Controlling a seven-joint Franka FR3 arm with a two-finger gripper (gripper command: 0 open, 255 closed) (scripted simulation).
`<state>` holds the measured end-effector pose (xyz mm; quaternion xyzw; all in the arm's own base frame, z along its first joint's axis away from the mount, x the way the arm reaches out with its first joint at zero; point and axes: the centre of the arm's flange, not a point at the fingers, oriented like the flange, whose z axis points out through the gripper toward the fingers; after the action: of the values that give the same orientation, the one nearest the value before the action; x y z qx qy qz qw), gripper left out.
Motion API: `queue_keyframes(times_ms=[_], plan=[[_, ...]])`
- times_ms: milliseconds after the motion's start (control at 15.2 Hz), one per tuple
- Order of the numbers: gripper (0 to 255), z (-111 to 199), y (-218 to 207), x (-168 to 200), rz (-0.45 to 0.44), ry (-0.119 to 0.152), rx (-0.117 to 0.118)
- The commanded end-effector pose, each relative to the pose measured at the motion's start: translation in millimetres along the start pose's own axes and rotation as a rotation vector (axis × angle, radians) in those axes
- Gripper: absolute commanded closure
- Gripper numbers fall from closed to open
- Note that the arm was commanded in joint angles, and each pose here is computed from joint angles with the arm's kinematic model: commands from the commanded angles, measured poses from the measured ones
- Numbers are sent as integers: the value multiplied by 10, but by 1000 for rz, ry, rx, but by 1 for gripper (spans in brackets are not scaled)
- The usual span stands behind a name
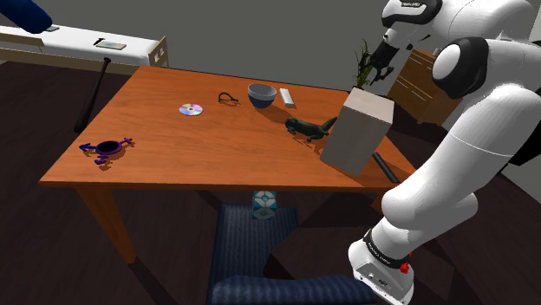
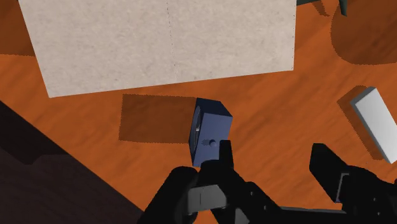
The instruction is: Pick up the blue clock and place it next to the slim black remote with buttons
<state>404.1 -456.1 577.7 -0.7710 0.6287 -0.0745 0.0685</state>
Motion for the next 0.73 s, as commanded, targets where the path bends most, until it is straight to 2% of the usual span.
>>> queue_keyframes(times_ms=[0, 528, 594, 660], plan=[[255, 0, 0, 0, 0, 0, 0], [255, 0, 0, 0, 0, 0, 0], [0, 0, 0, 0, 0, 0, 0], [0, 124, -5, 46, 1, -1, -12]])
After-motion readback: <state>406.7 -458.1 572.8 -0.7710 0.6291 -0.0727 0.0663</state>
